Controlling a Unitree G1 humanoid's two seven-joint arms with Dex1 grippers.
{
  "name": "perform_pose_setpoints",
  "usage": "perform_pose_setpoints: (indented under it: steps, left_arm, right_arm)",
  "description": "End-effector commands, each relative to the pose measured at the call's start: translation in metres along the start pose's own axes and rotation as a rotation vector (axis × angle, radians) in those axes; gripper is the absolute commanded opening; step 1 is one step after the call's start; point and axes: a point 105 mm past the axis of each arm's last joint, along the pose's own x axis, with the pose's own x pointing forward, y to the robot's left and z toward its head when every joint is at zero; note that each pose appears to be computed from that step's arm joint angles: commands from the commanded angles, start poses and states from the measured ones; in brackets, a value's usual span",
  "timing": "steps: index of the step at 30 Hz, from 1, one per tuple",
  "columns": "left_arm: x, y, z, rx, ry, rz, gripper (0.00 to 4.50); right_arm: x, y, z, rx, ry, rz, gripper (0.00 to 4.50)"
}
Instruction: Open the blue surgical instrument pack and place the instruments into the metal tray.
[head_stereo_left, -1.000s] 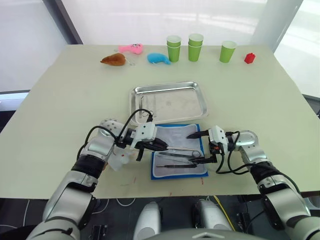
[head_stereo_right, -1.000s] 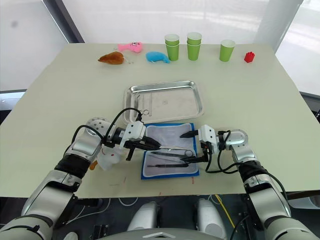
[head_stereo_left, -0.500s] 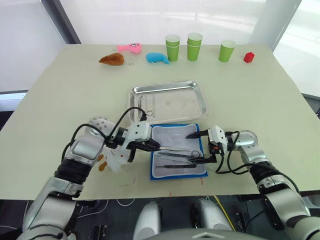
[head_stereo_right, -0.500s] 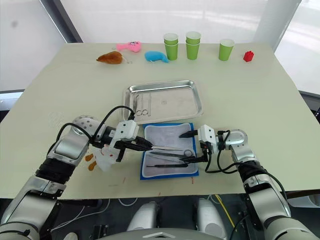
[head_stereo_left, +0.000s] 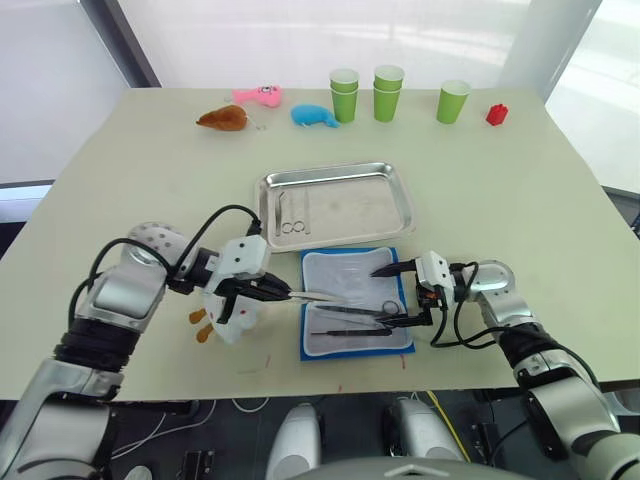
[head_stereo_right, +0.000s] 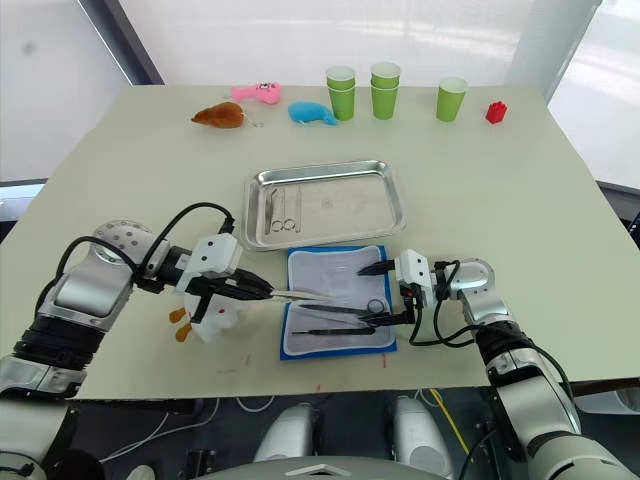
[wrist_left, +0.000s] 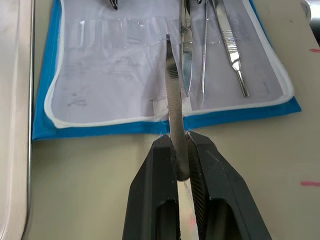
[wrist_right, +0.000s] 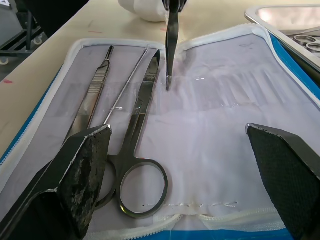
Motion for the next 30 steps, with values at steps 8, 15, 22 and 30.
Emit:
perform_pose_setpoints:
  steps: [8, 15, 22, 30]
  left_arm:
    - [-0.047, -0.010, 0.025, 0.025, -0.006, -0.034, 0.02]
    - [-0.053, 0.017, 0.050, -0.020, -0.158, 0.147, 0.02]
    - [-0.032, 0.048, 0.079, -0.123, -0.364, 0.407, 0.02]
    - [-0.012, 0.103, 0.097, -0.374, -0.534, 0.888, 0.02]
  right_arm:
    - [0.008, 0.034, -0.043, 0.162, 0.102, 0.082, 4.50]
    - [0.010, 0.034, -0.043, 0.161, 0.100, 0.087, 4.50]
    - [0.008, 0.035, -0.043, 0.161, 0.104, 0.089, 4.50]
    - [0.006, 0.034, -0.043, 0.161, 0.108, 0.089, 4.50]
